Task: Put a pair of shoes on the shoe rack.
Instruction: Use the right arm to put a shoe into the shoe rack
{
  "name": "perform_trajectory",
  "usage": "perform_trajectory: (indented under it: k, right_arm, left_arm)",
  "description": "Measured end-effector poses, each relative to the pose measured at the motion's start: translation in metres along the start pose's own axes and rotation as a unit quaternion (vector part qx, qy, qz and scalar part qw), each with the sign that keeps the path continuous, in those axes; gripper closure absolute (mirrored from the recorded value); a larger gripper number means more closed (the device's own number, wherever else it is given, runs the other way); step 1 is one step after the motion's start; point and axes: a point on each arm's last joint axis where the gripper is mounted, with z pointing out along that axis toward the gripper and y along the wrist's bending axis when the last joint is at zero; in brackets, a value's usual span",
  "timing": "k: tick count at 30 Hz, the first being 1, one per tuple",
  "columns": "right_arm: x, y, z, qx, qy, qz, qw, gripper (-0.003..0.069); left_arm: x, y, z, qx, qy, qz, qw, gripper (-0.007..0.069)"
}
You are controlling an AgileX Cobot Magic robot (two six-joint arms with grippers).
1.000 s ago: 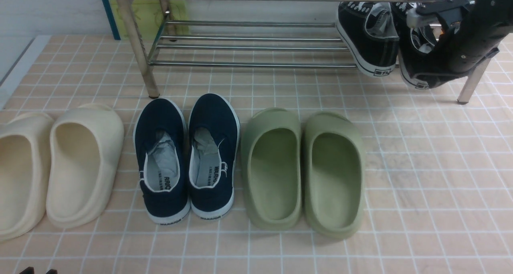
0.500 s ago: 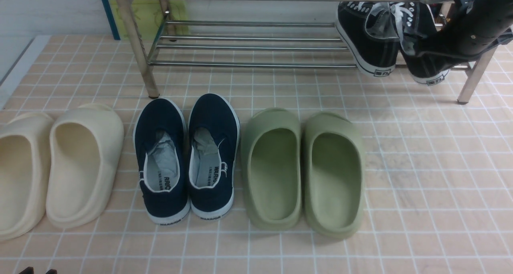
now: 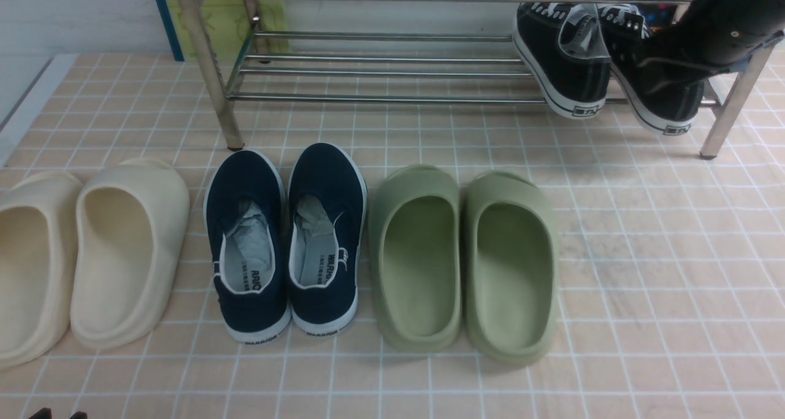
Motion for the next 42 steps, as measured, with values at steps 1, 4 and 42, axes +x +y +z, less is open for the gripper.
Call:
perform_trajectory:
  k: [1,4,42]
  right_arm:
    - [-0.003,0.007,-0.001,-0.013,-0.015,-0.015,1.000,0.0303]
    - [-0.010,0.027,0.008,-0.027,-0.054,-0.064,0.996,0.0303]
    - [-0.022,0.029,0.046,0.010,-0.132,-0.129,0.983,0.0249]
  left_arm:
    - [0.000,0.000,0.000,0.000,0.000,0.000,1.000,0.0387]
    - [0.000,0.000,0.000,0.000,0.000,0.000,1.000,0.0387]
    - [0.000,0.000,0.000,0.000,0.000,0.000,1.000,0.0387]
